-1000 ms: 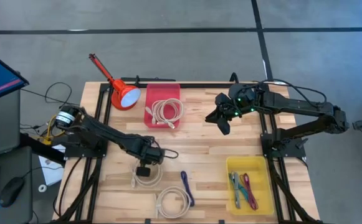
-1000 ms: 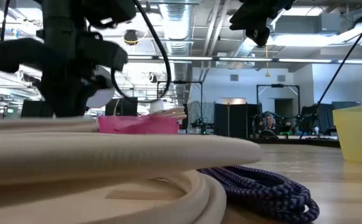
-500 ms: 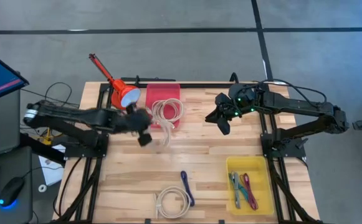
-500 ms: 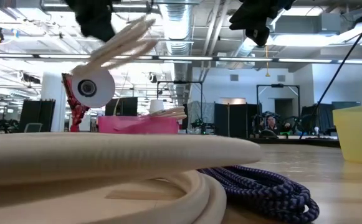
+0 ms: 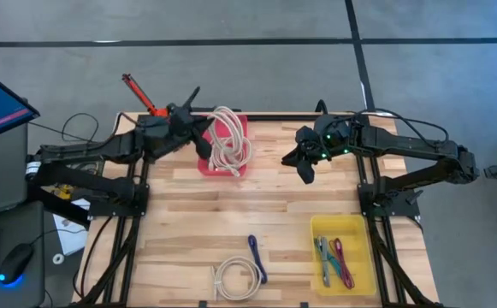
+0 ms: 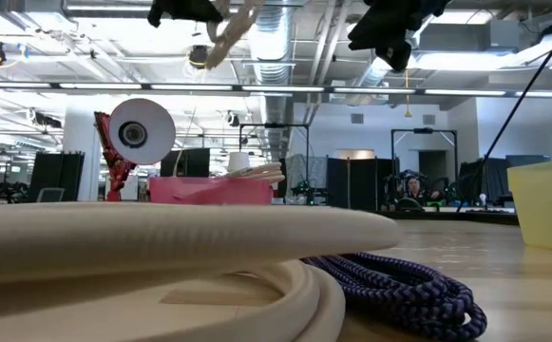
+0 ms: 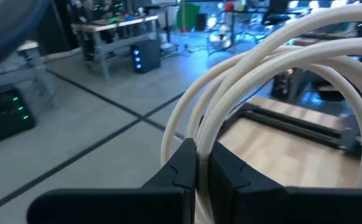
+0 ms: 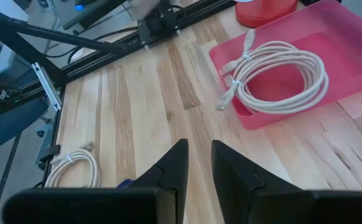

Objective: Pick & Place USB Port
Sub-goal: Put the HDMI cable into the red bin

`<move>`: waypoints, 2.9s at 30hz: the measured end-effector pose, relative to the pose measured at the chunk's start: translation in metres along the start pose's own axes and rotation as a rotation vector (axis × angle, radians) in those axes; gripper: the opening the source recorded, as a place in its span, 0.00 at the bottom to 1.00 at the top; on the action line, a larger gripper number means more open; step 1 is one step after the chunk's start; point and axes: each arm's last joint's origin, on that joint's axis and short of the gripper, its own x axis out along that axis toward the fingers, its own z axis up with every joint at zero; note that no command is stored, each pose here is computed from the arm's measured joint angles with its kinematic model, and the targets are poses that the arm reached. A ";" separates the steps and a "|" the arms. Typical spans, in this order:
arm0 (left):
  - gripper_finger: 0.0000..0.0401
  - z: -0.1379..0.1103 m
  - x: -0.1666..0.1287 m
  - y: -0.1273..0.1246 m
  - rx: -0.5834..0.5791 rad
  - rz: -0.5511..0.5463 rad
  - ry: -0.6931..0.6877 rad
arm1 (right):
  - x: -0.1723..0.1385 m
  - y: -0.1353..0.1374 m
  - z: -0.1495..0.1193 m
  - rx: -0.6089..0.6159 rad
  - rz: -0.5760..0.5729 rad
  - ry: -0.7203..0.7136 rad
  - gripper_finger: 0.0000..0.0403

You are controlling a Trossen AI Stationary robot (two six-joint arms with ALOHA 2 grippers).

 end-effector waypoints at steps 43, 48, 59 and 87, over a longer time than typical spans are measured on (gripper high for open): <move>0.04 -0.050 0.159 0.086 -0.188 0.081 0.620 | 0.000 -0.001 -0.001 -0.041 -0.033 0.006 0.16; 0.04 -0.070 0.164 0.085 -0.168 0.113 0.745 | 0.000 -0.002 -0.002 -0.039 -0.036 0.017 0.16; 0.04 -0.087 0.172 0.102 -0.199 0.186 0.814 | 0.000 -0.002 -0.002 -0.037 -0.061 0.011 0.16; 0.23 -0.114 0.176 0.113 -0.221 0.202 0.887 | 0.000 -0.002 -0.002 -0.039 -0.060 0.011 0.16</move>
